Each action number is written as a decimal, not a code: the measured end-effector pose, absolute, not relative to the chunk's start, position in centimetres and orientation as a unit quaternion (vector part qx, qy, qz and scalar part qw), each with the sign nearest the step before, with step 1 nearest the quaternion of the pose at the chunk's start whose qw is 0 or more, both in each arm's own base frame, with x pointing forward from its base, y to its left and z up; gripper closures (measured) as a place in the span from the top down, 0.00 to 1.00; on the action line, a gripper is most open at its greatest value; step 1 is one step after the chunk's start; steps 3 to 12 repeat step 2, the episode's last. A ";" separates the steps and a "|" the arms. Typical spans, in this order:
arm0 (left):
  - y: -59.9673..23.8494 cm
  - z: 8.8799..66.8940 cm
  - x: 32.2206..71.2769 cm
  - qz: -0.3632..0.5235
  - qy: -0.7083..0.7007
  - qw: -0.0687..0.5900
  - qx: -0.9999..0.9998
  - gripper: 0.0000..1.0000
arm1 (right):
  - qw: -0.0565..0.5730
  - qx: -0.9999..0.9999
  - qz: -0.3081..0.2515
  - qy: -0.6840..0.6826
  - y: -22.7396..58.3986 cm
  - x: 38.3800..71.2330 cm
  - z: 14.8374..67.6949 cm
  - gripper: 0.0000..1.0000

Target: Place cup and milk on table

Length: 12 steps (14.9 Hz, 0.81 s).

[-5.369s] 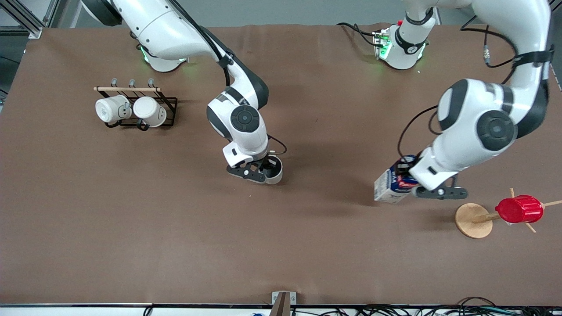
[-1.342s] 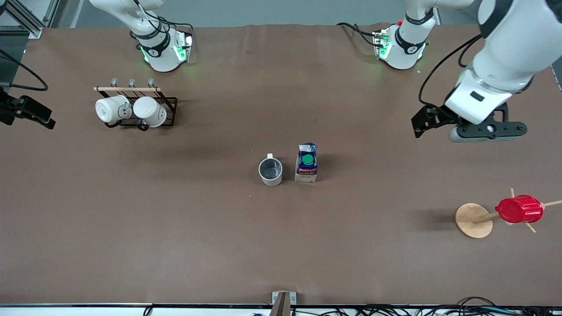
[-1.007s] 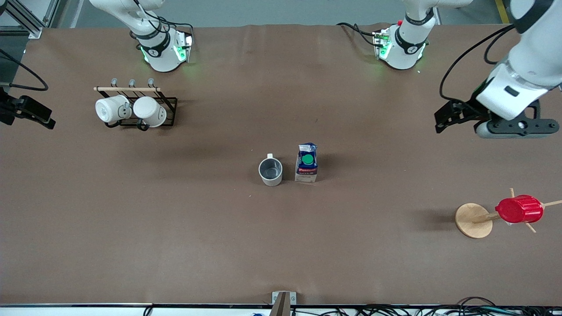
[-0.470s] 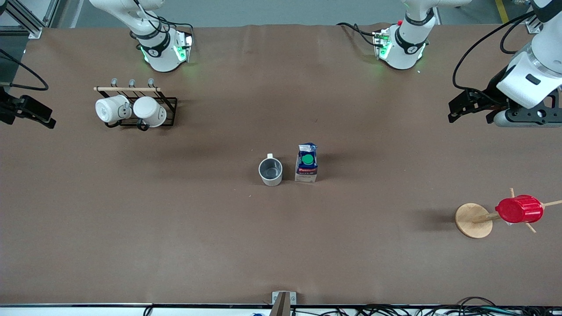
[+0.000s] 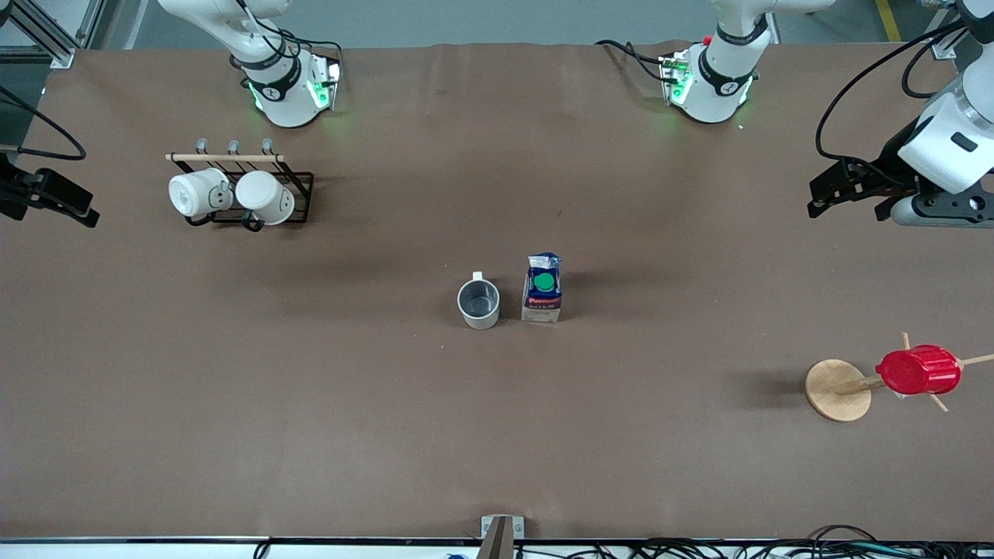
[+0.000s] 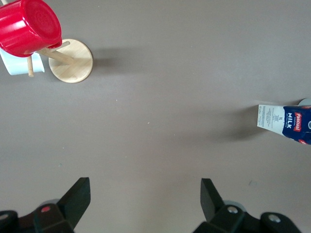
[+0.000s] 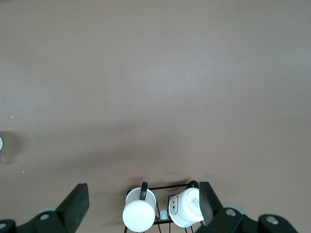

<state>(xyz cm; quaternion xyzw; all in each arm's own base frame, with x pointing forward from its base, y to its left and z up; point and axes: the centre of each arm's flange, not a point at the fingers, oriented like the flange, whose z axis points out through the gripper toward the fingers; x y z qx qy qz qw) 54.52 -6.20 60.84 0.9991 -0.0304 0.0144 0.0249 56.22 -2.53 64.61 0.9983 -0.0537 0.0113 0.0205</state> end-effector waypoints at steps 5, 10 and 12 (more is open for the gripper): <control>-6.1 60.8 54.5 0.014 -0.031 0.025 0.999 1.00 | 0.020 0.998 0.011 -0.054 -2.5 56.2 64.6 1.00; -6.1 60.8 54.5 0.014 -0.031 0.025 0.999 1.00 | 0.020 0.998 0.011 -0.054 -2.5 56.2 64.6 1.00; -6.1 60.8 54.5 0.014 -0.031 0.025 0.999 1.00 | 0.020 0.998 0.011 -0.054 -2.5 56.2 64.6 1.00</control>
